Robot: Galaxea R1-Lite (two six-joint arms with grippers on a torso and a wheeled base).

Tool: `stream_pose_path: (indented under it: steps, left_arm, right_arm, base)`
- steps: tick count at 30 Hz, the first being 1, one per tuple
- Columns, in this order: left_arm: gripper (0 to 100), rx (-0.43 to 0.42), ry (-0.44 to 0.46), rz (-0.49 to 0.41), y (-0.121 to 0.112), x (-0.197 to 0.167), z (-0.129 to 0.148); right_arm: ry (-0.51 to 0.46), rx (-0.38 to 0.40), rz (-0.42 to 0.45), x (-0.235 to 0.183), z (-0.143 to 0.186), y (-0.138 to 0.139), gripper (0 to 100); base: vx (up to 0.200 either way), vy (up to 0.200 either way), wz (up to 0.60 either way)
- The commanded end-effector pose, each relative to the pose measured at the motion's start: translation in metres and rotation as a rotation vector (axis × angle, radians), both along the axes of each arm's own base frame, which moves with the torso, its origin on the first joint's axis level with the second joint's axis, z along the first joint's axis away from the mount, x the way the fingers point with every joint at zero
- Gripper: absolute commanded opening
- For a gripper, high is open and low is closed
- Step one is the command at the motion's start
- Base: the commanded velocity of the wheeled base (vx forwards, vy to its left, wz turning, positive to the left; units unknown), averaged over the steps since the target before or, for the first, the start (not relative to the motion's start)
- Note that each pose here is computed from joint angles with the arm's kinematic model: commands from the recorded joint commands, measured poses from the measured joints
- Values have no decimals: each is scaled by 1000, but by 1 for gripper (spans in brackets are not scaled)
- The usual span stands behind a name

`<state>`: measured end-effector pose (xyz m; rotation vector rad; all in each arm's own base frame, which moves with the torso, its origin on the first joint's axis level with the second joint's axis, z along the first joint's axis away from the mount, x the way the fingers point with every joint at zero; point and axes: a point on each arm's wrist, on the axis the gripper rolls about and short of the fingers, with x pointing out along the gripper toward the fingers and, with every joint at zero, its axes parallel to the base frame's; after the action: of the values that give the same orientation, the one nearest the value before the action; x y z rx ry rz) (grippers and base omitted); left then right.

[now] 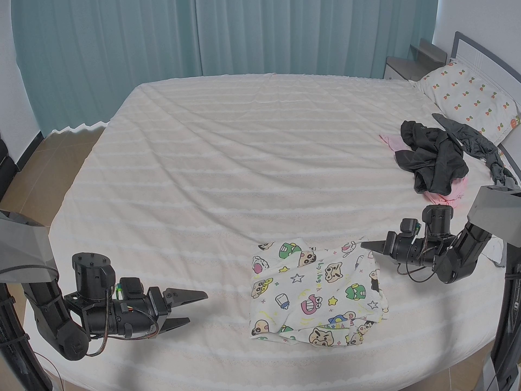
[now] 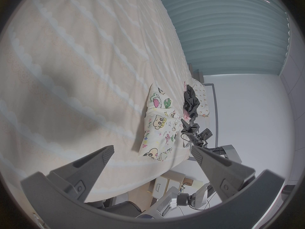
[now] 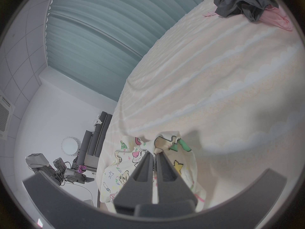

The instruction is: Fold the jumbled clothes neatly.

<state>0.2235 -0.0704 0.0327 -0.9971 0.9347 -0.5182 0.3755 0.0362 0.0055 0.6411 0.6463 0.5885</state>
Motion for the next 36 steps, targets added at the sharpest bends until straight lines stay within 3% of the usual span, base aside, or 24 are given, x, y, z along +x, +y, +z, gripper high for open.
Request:
stream_pose_path:
  steps: [1, 2, 9, 13, 18, 22, 31, 36]
  left_arm:
    - [100, 1, -1, 1, 0, 0, 0]
    - [100, 4, -2, 7, 0, 0, 0]
    - [100, 59, -58, 94, -6, 4, 3]
    - [100, 74, -175, 130, -28, 20, 10]
    - [100, 161, -282, 70, -51, 52, 0]
    - [100, 269, -271, 26, -71, 76, -14]
    - [100, 349, -253, -51, -100, 100, -39]
    - [100, 372, -254, -39, -107, 109, -51]
  right_arm:
    - [8, -2, -8, -1, -1, -3, 0]
    - [15, -3, -10, -2, -2, -3, 100]
    - [-2, -2, -22, -16, 14, -9, 100]
    - [15, -30, -24, -39, 19, -15, 100]
    - [48, -95, 3, -53, 3, -20, 100]
    - [83, -110, 21, -60, -6, -18, 100]
    - [120, -123, 32, -62, -10, -18, 100]
    - [128, -127, 36, -61, -14, -16, 100]
  base:
    - [0, 0, 0]
    - [0, 0, 0]
    - [0, 0, 0]
    - [0, 0, 0]
    - [0, 0, 0]
    - [0, 0, 0]
    - [0, 0, 0]
    - [0, 0, 0]
